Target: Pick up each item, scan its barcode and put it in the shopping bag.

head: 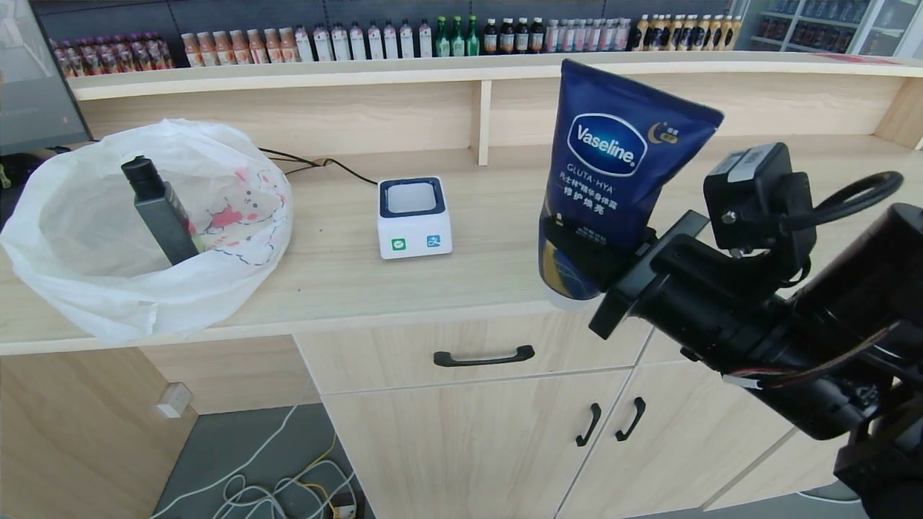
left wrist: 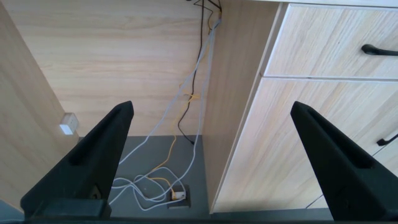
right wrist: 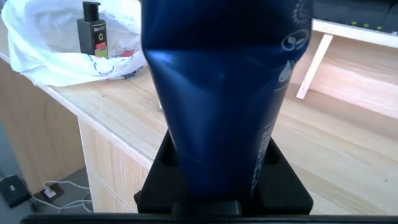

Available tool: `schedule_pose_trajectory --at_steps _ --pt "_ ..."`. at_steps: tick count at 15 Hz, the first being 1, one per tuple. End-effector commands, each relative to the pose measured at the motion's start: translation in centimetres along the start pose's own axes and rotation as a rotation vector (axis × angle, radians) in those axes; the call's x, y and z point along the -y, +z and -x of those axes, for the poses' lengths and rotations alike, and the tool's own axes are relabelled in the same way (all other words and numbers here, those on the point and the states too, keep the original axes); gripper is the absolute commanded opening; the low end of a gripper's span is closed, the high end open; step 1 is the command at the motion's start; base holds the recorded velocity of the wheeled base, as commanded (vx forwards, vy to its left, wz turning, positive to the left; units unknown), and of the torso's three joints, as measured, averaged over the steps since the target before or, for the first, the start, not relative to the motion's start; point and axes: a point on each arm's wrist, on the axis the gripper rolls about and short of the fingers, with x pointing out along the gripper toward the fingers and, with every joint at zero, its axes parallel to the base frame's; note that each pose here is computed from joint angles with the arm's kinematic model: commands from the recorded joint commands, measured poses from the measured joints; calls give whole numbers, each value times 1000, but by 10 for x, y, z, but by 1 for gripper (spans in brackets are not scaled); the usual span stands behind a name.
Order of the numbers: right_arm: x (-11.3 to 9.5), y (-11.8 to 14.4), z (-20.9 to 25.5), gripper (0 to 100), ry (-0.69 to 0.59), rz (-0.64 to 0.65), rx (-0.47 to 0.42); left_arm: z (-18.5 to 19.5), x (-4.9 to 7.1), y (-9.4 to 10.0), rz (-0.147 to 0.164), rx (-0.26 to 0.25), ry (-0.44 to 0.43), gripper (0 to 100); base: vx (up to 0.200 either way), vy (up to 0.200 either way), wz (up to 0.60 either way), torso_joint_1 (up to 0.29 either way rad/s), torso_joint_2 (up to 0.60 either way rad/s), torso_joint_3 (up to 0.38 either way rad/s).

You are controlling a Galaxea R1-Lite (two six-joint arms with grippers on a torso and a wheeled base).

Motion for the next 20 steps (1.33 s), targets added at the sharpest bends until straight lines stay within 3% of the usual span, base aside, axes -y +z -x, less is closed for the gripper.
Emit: schedule_pose_trajectory --at_steps 1,6,7,10,16,20 --pt "-13 -13 15 0 33 53 -14 0 0 0 0 1 -1 100 0 0 0 0 0 0" --pt "-54 -36 32 0 80 83 -53 0 0 0 0 1 0 100 0 0 0 0 0 0" --pt "-68 -30 31 0 101 98 -32 0 0 0 1 1 0 100 0 0 0 0 0 0" --pt "-100 -21 33 0 192 262 15 0 0 0 1 1 0 100 0 0 0 0 0 0" --pt "-118 -7 37 0 241 437 102 0 0 0 1 1 0 100 0 0 0 0 0 0" --pt "-132 -20 60 0 348 586 74 0 0 0 1 1 0 100 0 0 0 0 0 0"
